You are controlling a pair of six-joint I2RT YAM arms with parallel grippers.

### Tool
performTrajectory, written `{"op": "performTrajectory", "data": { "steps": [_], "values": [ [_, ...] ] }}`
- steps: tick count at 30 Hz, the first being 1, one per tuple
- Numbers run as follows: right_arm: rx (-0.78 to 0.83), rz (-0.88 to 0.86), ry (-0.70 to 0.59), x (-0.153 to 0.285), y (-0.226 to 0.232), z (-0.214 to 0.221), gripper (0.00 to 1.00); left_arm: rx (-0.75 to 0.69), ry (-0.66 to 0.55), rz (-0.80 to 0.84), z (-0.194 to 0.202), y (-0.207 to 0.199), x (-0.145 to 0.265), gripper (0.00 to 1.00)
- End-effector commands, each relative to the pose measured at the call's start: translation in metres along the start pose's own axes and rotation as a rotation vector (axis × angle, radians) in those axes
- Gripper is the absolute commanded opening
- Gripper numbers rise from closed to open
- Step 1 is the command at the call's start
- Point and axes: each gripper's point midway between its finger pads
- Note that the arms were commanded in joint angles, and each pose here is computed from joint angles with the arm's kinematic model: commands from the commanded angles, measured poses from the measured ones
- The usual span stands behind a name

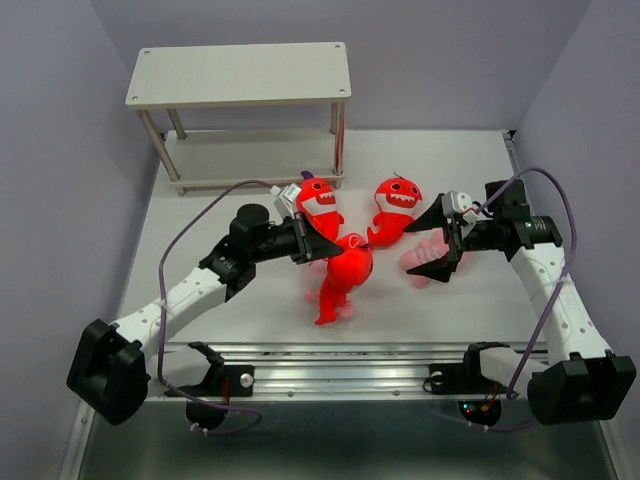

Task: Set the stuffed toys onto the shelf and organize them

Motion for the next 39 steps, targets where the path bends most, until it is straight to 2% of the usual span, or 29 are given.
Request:
{"op": "performTrajectory", "data": {
  "steps": [1, 13, 16, 22, 23, 25, 26, 29, 30, 31, 32, 33, 35, 36, 39],
  "values": [
    [0.075, -0.063, 0.008, -0.009, 0.012, -0.018, 1.00, -0.070, -0.019, 0.199, -0.017, -0.063, -0.021, 0.00],
    [0.002, -0.016, 0.177, -0.032, 0.001, 0.030, 1.00, -0.080, 0.046, 0.327, -0.002, -0.103, -0.057, 0.00],
    [0.006, 0.018, 0.191, -0.034, -0.007, 0.035, 0.94, -0.082, 0.047, 0.366, -0.002, -0.114, -0.058, 0.00],
    [-0.033, 0.023, 0.186, -0.035, -0.007, 0.041, 0.65, -0.082, 0.029, 0.418, -0.004, -0.126, -0.055, 0.00],
    [-0.042, 0.005, 0.181, -0.038, -0.004, 0.041, 0.56, -0.080, 0.032, 0.420, -0.003, -0.126, -0.054, 0.00],
    [-0.057, -0.004, 0.174, -0.039, -0.003, 0.041, 0.45, -0.081, 0.024, 0.429, -0.004, -0.128, -0.053, 0.00],
    [-0.072, -0.011, 0.170, -0.040, -0.002, 0.041, 0.35, -0.079, 0.025, 0.433, -0.003, -0.129, -0.053, 0.00],
    [-0.113, -0.019, 0.153, -0.042, 0.000, 0.038, 0.21, -0.082, 0.020, 0.440, -0.003, -0.129, -0.051, 0.01],
    [-0.128, -0.018, 0.148, -0.042, 0.000, 0.037, 0.18, -0.083, 0.019, 0.441, -0.003, -0.130, -0.051, 0.06],
    [-0.130, -0.015, 0.140, -0.043, -0.002, 0.034, 0.15, -0.083, 0.017, 0.439, -0.002, -0.129, -0.049, 0.21],
    [-0.162, -0.013, 0.140, -0.043, -0.001, 0.034, 0.08, -0.085, 0.009, 0.434, -0.003, -0.128, -0.049, 0.29],
    [-0.171, -0.010, 0.140, -0.043, -0.001, 0.033, 0.05, -0.102, -0.006, 0.436, -0.005, -0.130, -0.046, 0.42],
    [-0.199, 0.009, 0.147, -0.042, -0.002, 0.031, 0.01, -0.118, -0.032, 0.417, -0.006, -0.127, -0.043, 0.51],
    [-0.207, 0.018, 0.148, -0.041, -0.002, 0.030, 0.01, -0.165, -0.064, 0.417, -0.011, -0.130, -0.036, 0.61],
    [-0.245, 0.044, 0.149, -0.039, -0.001, 0.026, 0.01, -0.235, -0.116, 0.312, -0.020, -0.118, -0.032, 0.69]
  ]
}}
Point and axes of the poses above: each gripper's point midway between its finger pads, its own x axis back along the fingers, its own y axis along the line the jaws close on, z = x × y, and after that the axes turned 15 degrees about -x, right-handed
